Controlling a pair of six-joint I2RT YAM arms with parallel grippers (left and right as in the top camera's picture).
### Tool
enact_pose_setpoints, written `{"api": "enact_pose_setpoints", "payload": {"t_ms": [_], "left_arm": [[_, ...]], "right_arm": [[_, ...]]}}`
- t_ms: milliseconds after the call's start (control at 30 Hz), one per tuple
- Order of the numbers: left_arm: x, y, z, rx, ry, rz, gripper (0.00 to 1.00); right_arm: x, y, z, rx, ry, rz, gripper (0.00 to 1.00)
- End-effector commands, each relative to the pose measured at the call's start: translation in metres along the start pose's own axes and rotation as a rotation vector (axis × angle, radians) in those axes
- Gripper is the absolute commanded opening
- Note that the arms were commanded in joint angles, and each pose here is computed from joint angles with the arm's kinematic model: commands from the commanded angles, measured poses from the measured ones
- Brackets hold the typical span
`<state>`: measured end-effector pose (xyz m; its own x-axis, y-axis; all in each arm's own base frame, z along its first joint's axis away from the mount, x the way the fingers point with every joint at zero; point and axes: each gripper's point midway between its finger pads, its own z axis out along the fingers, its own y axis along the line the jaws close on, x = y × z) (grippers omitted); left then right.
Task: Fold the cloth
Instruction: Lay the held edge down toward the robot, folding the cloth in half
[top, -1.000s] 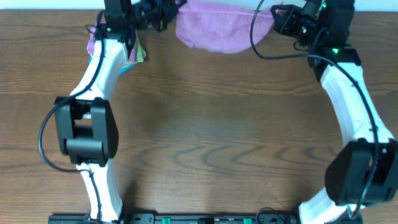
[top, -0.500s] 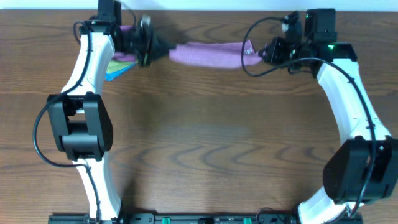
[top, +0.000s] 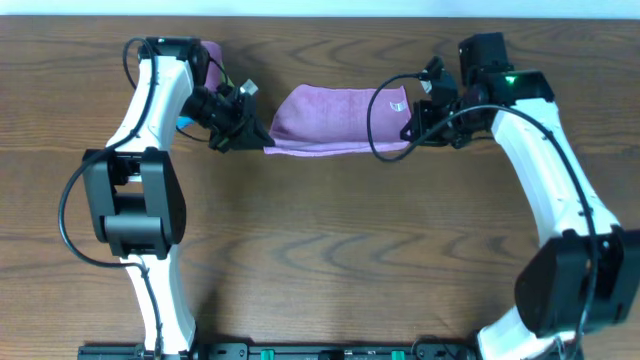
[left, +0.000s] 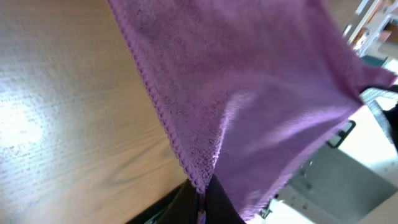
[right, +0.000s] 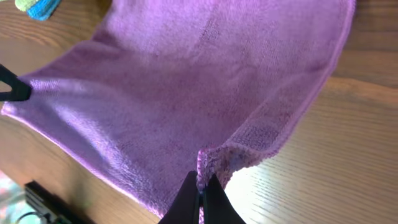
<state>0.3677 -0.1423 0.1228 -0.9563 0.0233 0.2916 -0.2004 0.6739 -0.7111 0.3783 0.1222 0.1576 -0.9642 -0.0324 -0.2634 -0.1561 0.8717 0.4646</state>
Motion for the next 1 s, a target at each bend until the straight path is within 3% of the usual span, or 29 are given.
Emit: {"api": "enact_pose_setpoints", "payload": {"t_ms": [0,300,500,767,967], "left_arm": [[0.010,0.001,0.000,-0.019,0.017,0.059,0.06],[0.064,-0.006,-0.024,-0.187,-0.074,0.045,0.06],[0.110,0.026,0.008,-0.191,-0.049,-0.033,0.06],[0.159,0.084,0.065,-0.186,0.010,-0.110,0.06],[0.166,0.098,0.081,-0.160,0.012,-0.143,0.06]], "right_arm": [[0.012,0.004,-0.018,0.020,-0.042,-0.066,0.02],[0.071,0.001,-0.019,0.012,-0.048,-0.036,0.02],[0.102,-0.002,-0.018,0.014,-0.043,-0.031,0.01],[0.164,-0.029,0.024,0.027,0.096,0.088,0.02],[0.185,-0.034,0.030,0.030,0.120,0.104,0.02]]}}
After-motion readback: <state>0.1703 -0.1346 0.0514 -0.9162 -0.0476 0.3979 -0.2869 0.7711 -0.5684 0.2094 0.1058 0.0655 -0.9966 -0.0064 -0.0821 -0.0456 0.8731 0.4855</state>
